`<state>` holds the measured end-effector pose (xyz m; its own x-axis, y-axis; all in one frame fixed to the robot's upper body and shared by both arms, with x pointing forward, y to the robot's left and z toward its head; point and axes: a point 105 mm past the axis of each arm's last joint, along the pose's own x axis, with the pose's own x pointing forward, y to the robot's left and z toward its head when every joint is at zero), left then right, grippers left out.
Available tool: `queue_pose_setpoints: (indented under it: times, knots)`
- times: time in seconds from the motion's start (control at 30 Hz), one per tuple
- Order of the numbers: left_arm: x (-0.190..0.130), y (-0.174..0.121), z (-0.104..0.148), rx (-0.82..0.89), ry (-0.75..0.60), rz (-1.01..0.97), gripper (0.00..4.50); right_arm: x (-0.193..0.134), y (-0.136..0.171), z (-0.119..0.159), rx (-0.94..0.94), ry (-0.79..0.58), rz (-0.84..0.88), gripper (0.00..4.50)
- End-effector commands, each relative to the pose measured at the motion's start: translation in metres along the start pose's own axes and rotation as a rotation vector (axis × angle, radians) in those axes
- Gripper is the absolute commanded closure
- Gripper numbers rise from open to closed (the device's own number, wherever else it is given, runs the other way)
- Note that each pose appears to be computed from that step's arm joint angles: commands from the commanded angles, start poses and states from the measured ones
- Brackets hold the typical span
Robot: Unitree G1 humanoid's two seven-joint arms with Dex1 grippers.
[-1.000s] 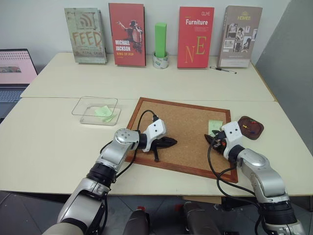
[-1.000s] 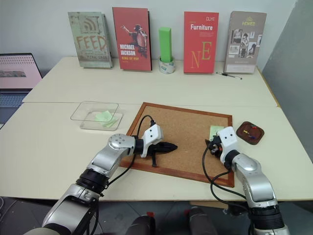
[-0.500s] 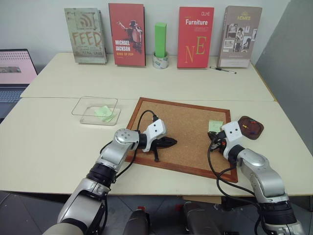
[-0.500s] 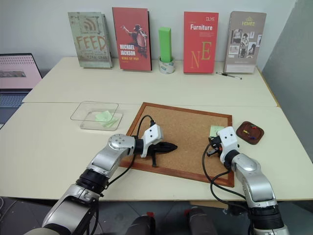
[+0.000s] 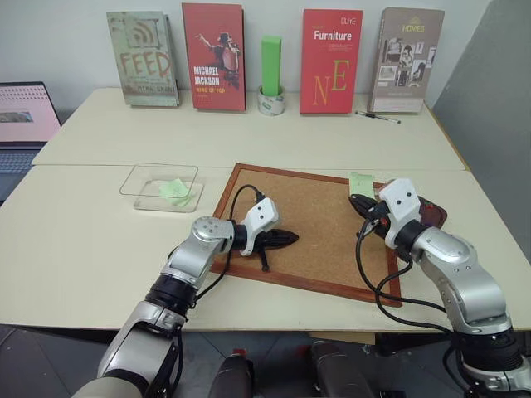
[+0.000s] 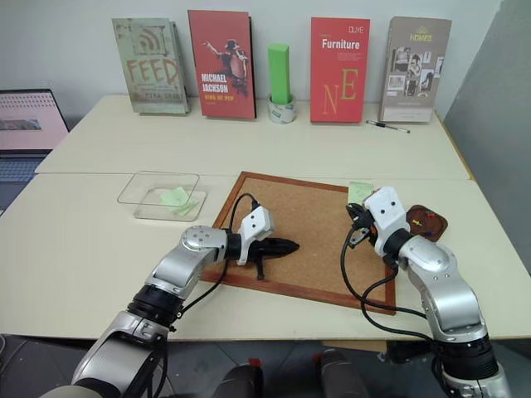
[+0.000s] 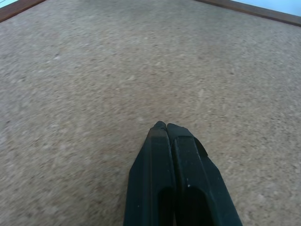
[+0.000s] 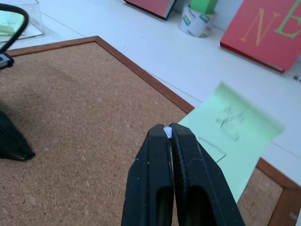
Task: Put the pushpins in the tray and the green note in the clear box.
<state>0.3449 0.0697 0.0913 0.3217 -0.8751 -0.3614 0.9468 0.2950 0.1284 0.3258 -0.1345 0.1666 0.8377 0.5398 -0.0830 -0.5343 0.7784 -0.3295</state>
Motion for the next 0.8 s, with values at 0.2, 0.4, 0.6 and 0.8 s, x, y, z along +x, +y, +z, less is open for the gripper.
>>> queue_pose_setpoints:
  times: [0.2,0.4,0.6,0.8]
  knots:
    - [-0.029,0.035,0.077,0.075,-0.244,0.112,3.8,0.003,0.005,0.033,-0.08,-0.079,0.065,4.5]
    - [-0.029,0.043,0.104,0.016,-0.333,0.121,2.52,0.005,0.009,0.038,-0.174,-0.089,0.095,4.5]
    - [-0.013,0.045,0.11,-0.142,-0.341,0.091,1.27,0.006,0.018,0.048,-0.34,-0.134,0.134,4.5]
    - [0.005,0.048,0.124,-0.381,-0.393,0.045,0.26,0.007,0.03,0.059,-0.528,-0.208,0.182,4.5]
